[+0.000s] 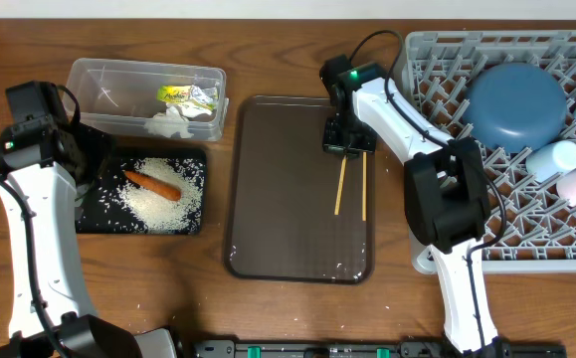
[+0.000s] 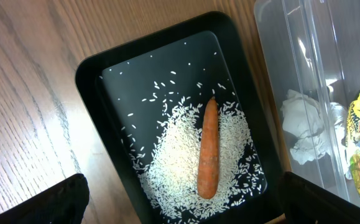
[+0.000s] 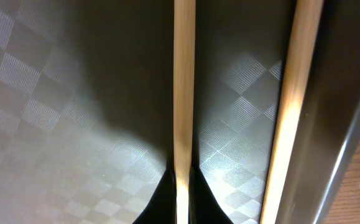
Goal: Sort waste into correct bins and load items into the dishwasher rack
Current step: 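Move the right gripper to the chopsticks and grasp one chopstick, then carry the chopstick right and drop it into the rack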
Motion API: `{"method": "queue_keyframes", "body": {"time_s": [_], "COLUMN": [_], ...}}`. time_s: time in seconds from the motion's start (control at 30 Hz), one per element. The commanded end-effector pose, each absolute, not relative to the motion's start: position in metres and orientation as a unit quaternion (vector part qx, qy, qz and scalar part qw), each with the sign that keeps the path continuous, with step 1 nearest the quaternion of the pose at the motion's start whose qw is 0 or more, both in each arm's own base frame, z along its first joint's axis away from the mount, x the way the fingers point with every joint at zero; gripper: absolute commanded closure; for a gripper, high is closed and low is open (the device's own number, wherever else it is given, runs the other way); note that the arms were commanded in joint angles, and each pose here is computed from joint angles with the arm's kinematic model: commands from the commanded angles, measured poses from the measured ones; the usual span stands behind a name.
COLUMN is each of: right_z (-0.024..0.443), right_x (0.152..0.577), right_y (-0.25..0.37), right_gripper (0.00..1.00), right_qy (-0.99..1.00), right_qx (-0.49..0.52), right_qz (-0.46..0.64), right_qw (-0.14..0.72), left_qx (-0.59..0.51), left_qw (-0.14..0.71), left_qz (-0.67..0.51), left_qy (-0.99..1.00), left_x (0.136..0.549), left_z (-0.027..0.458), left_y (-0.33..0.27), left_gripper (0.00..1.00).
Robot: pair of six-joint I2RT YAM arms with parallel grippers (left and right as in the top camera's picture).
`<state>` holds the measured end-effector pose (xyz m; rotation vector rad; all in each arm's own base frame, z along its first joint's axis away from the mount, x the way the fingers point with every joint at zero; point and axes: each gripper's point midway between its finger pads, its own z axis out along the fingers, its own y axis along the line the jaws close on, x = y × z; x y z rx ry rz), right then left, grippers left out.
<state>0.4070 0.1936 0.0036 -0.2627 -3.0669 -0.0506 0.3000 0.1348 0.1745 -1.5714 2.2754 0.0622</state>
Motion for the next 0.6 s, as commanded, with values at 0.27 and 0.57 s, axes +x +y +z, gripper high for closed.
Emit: {"method": "queue_keyframes", "body": {"time_s": [0.27, 0.57], "right_z": [0.150, 0.221], "right_x": [0.458, 0.468], "right_y": [0.146, 0.037], "right_gripper": [0.99, 0.99], "right_qy": [-0.987, -0.973], "right_qx": [-0.015, 0.013], "right_qz": [-0.089, -0.055], "right_qw": [-0.131, -0.225], "left_qx": [-0.560, -0.560], "left_qw": [0.182, 0.182], "left_qz": [0.030, 0.030], "left_qy": [0.808, 0.808], "left_x": [0.298, 0.298], "left_z": [0.172, 0.172], "left_y": [0.138, 0.138], "left_gripper": [0.02, 0.02]}}
